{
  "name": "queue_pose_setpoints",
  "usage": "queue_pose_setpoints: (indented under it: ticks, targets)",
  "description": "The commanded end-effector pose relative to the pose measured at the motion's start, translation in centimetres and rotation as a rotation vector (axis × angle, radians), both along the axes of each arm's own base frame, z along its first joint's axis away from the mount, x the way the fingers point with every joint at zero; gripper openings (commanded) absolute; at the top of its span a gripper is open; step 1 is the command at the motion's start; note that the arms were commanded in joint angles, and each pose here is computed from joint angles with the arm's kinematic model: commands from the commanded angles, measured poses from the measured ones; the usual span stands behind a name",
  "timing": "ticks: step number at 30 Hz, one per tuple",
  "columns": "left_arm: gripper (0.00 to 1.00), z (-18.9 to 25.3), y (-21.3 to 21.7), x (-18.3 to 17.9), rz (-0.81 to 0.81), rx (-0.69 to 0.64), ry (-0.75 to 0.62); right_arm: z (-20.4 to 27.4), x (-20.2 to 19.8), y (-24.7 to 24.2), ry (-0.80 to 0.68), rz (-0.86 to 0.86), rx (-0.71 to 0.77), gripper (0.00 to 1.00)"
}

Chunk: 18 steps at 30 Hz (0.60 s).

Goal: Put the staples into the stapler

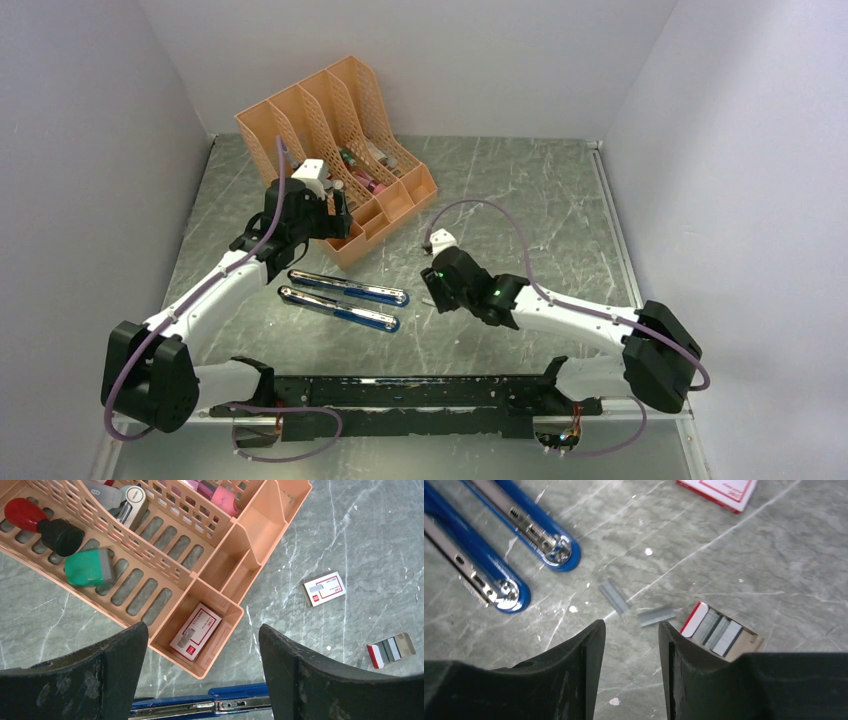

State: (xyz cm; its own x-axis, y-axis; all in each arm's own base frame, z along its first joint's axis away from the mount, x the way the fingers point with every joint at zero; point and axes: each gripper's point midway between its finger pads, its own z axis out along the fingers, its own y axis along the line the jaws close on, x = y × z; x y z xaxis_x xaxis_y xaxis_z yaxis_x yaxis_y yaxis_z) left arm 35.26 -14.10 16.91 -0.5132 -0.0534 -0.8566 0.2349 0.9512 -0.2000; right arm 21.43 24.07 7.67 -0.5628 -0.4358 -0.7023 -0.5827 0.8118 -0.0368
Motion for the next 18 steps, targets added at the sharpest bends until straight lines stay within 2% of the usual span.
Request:
queue_pose_setpoints:
  ticks: [1,5,7,15,18]
  targets:
    - [0.85,0.4,0.2,0.4,0.003,0.008,-0.011,0.7,2.0,-1.7,-0.017,-0.145,0.047,0.47]
    - [0.85,0.3,0.2,0.3,0.002,0.009,-0.008,-0.4,2.2,-1.7,0.052,-0.106,0.093,0.47]
    - [0.85,0.3,0.2,0.3,0.001,0.008,-0.008,-1.0,3.0,-2.7,0.102,-0.158,0.108,0.47]
    - [0.85,0.4,0.0,0.4,-0.008,0.001,-0.008,-2.4,2.9,-4.1,0.223,-0.548,0.2,0.46]
    - [0.85,0.4,0.0,0.3,-0.009,-0.002,-0.009,-3.0,2.1,-4.1,0.244,-0.623,0.212,0.4]
